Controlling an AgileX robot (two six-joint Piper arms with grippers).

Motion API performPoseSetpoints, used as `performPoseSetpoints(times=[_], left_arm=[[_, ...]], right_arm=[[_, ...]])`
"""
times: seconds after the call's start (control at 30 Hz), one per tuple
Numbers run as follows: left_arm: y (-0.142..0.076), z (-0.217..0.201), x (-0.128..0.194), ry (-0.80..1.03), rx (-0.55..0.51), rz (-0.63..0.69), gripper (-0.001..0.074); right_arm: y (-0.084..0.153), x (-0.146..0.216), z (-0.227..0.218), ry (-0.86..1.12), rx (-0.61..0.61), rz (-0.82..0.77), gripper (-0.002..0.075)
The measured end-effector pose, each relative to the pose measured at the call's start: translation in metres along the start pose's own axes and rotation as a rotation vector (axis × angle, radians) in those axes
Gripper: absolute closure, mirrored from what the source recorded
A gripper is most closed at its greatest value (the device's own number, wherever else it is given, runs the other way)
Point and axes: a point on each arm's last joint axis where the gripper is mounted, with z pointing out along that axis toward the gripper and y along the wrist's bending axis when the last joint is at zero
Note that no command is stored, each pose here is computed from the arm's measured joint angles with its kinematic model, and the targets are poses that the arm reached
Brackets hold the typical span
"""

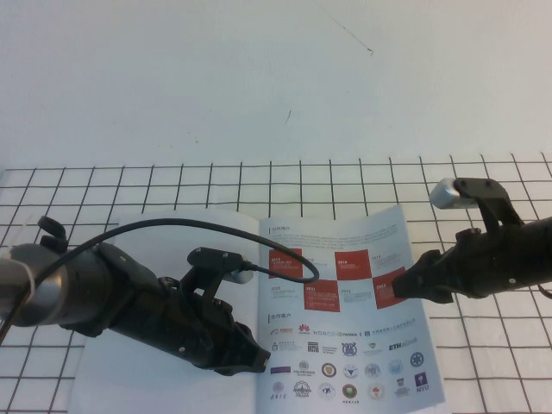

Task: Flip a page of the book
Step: Open the closed book

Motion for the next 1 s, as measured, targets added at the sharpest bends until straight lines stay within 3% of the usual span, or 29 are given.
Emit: performPoseSetpoints(times=[0.33, 0.83, 1.0], left_arm=[[0.0, 0.0, 0.0, 0.0, 0.0, 0.0, 0.0737], [0.0, 0.0, 0.0, 0.0, 0.0, 0.002, 0.0737], [0.0, 0.0, 0.0, 0.0, 0.0, 0.006, 0.0737]], right_arm=[[0.008, -0.003, 0.001, -0.037, -0.103, -0.027, 0.0343], [-0.009, 0.013, 0.03, 0.048, -0.134, 0.059, 0.0343], [-0.002, 0.012, 0.03, 0.028, -0.229, 0.071, 0.0342]])
